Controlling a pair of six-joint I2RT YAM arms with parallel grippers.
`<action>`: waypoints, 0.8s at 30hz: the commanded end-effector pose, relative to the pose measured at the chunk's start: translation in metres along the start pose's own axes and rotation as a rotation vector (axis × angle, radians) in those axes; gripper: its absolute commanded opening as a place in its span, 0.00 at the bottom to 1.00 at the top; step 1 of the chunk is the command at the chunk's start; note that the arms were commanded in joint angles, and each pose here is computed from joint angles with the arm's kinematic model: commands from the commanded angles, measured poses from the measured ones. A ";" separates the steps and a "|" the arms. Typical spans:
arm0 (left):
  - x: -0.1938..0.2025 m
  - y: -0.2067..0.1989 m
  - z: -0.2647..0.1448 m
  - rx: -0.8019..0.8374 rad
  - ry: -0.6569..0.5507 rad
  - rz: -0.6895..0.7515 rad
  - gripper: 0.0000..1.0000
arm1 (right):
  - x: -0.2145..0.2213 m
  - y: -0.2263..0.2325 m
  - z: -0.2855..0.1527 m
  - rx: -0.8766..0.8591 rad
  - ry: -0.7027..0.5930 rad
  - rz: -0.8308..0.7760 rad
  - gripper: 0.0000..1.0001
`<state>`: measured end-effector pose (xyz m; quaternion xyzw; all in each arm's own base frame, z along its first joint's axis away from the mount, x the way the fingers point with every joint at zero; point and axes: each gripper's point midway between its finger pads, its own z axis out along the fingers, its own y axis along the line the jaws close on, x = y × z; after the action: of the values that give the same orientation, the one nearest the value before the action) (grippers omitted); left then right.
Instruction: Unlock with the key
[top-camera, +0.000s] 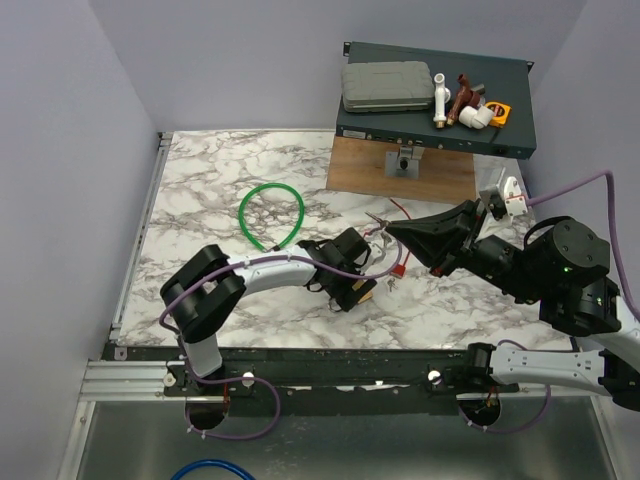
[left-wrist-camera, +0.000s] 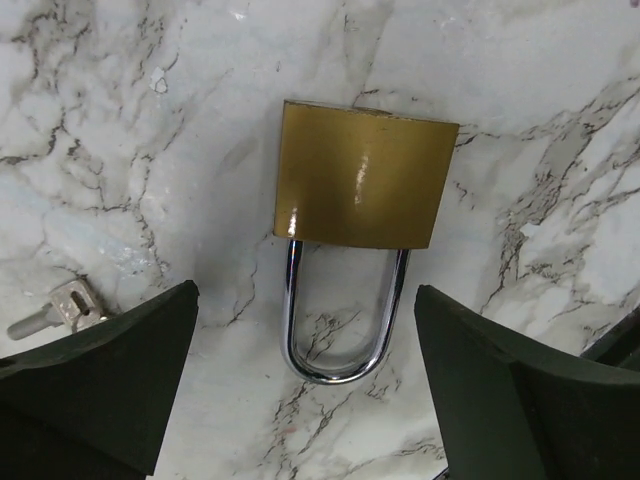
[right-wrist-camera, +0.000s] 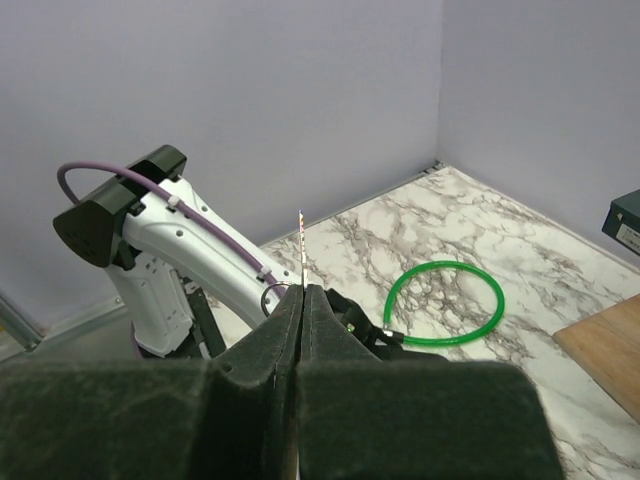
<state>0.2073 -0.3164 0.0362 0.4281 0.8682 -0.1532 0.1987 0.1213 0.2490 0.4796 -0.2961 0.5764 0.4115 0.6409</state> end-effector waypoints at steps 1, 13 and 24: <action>-0.006 -0.001 0.010 -0.036 0.001 -0.064 0.86 | -0.017 0.003 -0.001 -0.015 -0.044 -0.011 0.01; -0.005 -0.030 0.026 0.017 0.041 -0.010 0.96 | -0.018 0.001 -0.004 -0.007 -0.039 -0.008 0.01; 0.021 -0.010 0.053 -0.116 0.082 0.088 0.79 | -0.021 0.001 -0.007 -0.007 -0.044 -0.010 0.01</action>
<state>0.2050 -0.3553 0.0211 0.4432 0.8591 -0.1339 0.2184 0.1208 0.2472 0.4857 -0.2942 0.5720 0.4129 0.6448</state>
